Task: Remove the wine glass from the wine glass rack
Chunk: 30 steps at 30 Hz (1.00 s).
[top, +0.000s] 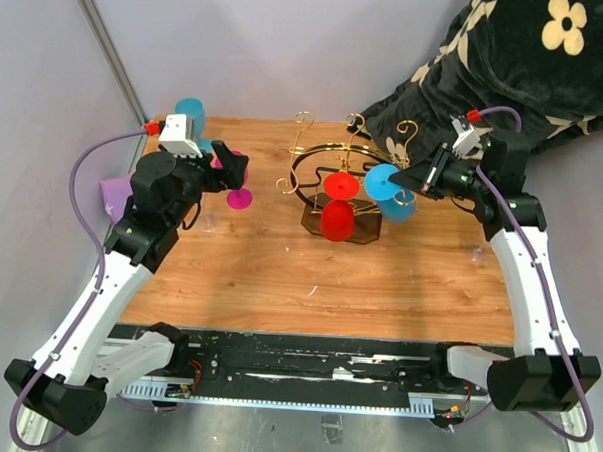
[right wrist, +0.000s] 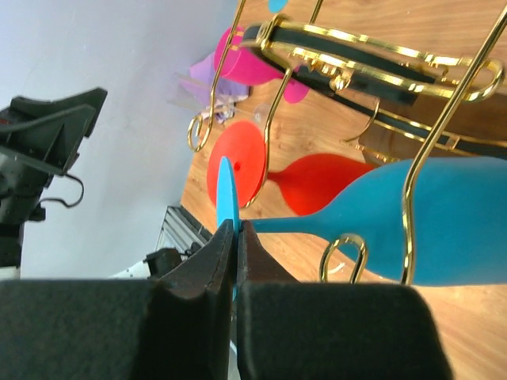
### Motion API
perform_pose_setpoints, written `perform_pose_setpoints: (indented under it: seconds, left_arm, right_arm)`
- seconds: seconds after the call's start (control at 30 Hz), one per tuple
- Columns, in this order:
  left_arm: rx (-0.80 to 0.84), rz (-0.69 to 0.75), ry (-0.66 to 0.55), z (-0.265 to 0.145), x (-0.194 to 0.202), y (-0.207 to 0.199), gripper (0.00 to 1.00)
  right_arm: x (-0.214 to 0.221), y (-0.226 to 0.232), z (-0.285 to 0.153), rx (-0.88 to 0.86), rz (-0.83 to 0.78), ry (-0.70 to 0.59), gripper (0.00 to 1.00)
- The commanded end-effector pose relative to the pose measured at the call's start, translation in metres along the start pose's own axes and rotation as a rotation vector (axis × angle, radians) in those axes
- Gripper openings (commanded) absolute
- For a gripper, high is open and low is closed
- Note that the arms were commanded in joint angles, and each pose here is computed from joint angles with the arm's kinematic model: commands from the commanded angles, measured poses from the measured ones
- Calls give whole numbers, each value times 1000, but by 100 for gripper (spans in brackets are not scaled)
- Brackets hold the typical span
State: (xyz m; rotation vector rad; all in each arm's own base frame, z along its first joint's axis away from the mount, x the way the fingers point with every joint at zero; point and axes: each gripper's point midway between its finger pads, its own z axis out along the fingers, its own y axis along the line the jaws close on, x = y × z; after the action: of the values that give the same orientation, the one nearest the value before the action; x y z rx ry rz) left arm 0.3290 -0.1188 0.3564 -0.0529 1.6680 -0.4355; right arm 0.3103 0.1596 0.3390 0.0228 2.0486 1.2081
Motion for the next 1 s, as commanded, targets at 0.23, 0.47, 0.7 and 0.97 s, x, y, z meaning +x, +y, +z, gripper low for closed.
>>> perform_pose_setpoints:
  seconds: [0.23, 0.47, 0.7, 0.97]
  left_arm:
    - [29, -13, -24, -12, -5, -5, 90]
    - [30, -21, -27, -19, -8, -6, 90]
    - [23, -2, -49, -29, -12, -2, 90]
    - [14, 42, -59, -37, -18, 0, 90]
  right_arm:
    - [71, 38, -53, -62, -111, 136, 1]
    - [123, -1, -61, 240, -366, 326, 1]
    - [125, -114, -101, 1004, -735, 388, 1]
    - [118, -147, -69, 1259, -1054, 359, 1]
